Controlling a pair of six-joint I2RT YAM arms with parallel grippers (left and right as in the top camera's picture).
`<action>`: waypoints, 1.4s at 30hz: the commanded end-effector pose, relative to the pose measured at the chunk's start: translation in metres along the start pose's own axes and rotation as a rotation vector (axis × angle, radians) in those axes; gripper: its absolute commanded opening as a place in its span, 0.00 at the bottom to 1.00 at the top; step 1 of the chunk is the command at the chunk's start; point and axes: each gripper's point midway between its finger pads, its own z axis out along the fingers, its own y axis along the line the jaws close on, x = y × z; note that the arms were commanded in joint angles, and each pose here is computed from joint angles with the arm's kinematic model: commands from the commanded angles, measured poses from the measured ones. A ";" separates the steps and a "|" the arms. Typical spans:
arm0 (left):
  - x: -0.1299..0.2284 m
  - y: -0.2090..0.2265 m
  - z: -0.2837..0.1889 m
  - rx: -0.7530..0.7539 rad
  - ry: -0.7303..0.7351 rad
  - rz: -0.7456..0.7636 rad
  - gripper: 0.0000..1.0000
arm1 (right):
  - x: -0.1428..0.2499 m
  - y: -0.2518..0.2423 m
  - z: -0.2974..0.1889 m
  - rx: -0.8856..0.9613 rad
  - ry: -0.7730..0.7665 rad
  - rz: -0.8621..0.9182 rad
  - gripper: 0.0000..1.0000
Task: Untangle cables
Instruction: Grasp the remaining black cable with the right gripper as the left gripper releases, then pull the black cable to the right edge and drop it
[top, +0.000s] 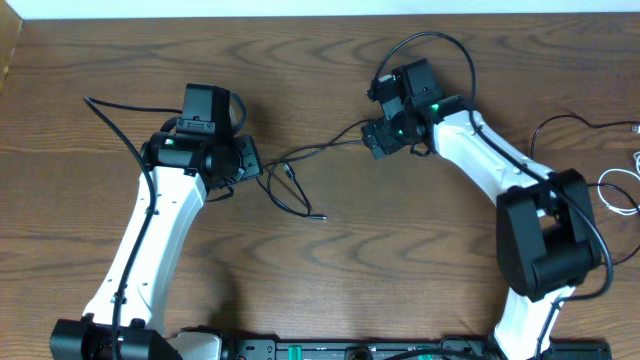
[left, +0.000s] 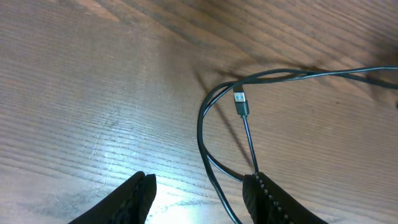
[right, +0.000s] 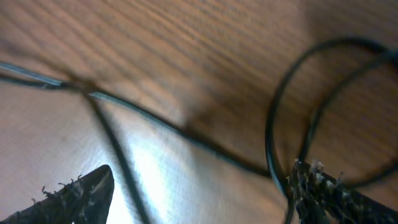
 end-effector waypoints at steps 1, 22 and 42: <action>-0.001 0.004 0.001 -0.020 0.001 -0.003 0.51 | 0.004 -0.002 0.020 0.004 0.011 -0.096 0.87; 0.000 0.005 0.003 -0.023 0.009 -0.004 0.51 | 0.023 -0.009 -0.029 0.076 0.139 0.012 0.01; 0.003 0.005 0.011 -0.027 0.039 -0.005 0.51 | 0.097 -0.317 -0.369 0.906 -0.531 0.975 0.06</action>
